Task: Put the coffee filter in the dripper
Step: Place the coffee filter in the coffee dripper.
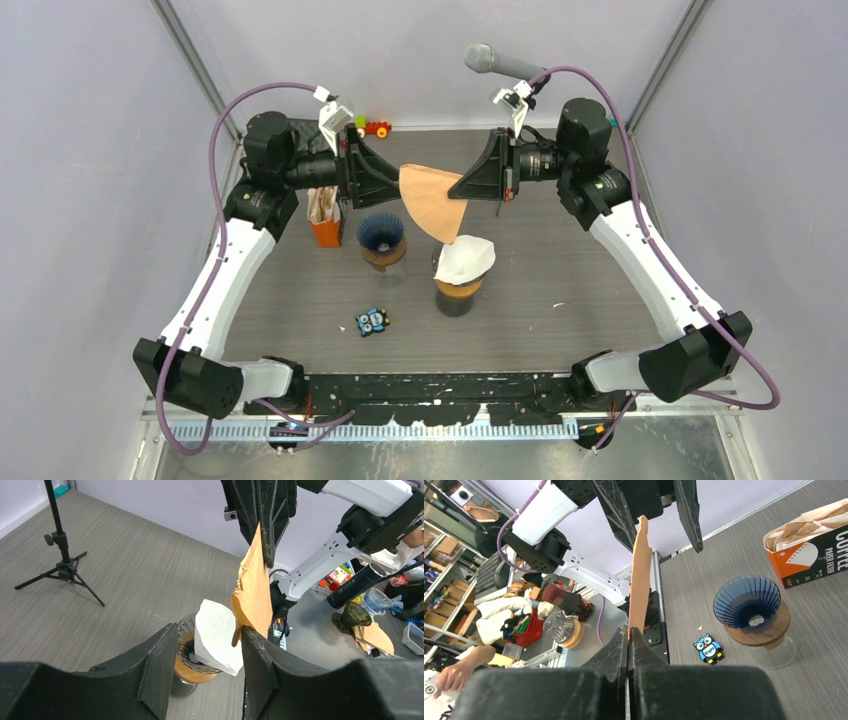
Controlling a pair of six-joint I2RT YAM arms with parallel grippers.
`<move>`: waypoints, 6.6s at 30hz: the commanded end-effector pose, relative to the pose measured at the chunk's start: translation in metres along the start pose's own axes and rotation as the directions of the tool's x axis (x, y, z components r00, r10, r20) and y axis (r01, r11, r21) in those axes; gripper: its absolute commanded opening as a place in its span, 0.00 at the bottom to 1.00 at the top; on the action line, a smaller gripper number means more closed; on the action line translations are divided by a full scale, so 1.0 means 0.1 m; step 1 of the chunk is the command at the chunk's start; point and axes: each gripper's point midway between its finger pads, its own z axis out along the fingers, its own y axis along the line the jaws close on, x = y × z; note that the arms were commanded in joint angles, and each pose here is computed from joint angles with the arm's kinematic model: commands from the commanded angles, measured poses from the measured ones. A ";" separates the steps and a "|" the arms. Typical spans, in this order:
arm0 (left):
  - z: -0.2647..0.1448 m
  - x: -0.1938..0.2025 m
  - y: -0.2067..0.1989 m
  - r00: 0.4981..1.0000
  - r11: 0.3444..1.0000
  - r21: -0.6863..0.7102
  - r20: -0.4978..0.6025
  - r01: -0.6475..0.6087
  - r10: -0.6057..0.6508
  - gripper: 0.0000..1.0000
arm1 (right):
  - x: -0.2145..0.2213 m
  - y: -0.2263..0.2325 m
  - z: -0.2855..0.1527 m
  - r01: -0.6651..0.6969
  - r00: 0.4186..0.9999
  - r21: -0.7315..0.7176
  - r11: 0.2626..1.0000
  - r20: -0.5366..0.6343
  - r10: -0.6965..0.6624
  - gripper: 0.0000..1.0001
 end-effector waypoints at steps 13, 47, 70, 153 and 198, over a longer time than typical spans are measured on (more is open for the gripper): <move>0.02 -0.09 0.01 0.999 0.999 -0.005 0.012 -0.050 0.050 0.46 | -0.09 0.14 -0.03 0.044 0.999 -0.030 0.999 0.025 -0.043 0.00; 0.26 0.06 -0.21 0.997 0.997 0.071 -0.062 -0.042 0.046 0.47 | -0.07 -0.09 0.01 0.016 1.000 0.024 1.000 0.025 -0.017 0.00; 0.23 -0.09 -0.09 0.995 0.990 -0.106 0.043 0.097 -0.093 0.00 | -0.02 -0.39 -0.05 0.058 0.998 0.197 0.979 0.010 -0.061 0.49; 0.38 0.32 0.70 0.830 0.708 -0.444 0.191 0.549 -0.524 0.00 | -0.13 -1.01 0.39 0.734 0.672 0.648 0.204 -0.647 -0.360 0.40; 0.44 0.40 1.03 0.819 0.651 -0.512 0.224 0.560 -0.529 0.34 | -0.19 -1.20 0.47 0.577 0.799 0.800 0.163 -0.513 -0.313 0.01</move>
